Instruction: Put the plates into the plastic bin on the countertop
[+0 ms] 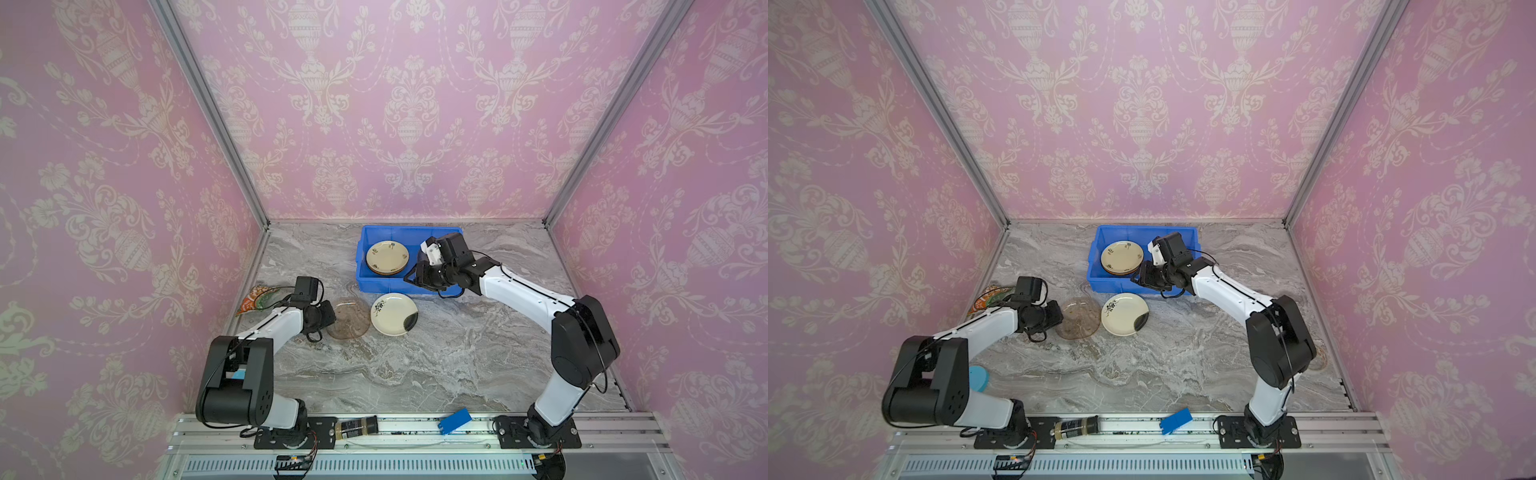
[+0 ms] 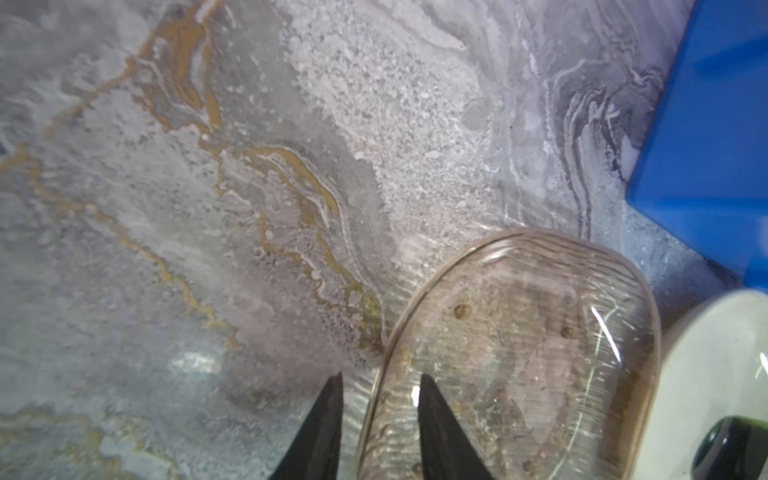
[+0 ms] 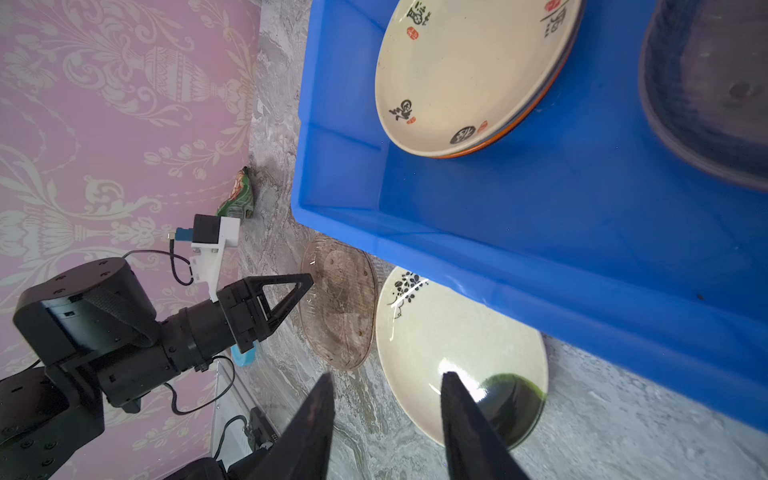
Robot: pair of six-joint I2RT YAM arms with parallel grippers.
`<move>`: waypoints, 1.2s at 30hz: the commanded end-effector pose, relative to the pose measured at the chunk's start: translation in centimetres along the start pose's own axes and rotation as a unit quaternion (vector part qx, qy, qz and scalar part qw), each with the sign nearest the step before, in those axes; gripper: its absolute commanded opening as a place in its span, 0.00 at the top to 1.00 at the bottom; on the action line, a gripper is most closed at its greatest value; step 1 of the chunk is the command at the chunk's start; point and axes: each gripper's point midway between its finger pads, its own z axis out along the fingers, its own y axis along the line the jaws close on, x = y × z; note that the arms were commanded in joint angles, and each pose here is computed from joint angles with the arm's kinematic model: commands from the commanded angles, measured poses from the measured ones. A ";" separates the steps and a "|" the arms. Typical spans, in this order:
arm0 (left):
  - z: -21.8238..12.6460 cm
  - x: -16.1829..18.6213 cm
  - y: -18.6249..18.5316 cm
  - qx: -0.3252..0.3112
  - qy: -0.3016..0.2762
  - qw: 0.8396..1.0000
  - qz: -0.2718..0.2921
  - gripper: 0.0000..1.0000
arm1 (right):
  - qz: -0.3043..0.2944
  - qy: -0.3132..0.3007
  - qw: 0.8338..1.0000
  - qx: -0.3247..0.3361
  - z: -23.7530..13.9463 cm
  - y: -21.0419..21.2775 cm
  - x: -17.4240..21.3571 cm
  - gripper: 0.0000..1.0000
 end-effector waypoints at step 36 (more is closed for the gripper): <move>-5.6 -3.6 -1.3 0.002 -0.064 0.997 0.033 1.00 | 0.008 -0.005 1.000 -0.015 0.4 0.9 -0.4 0.57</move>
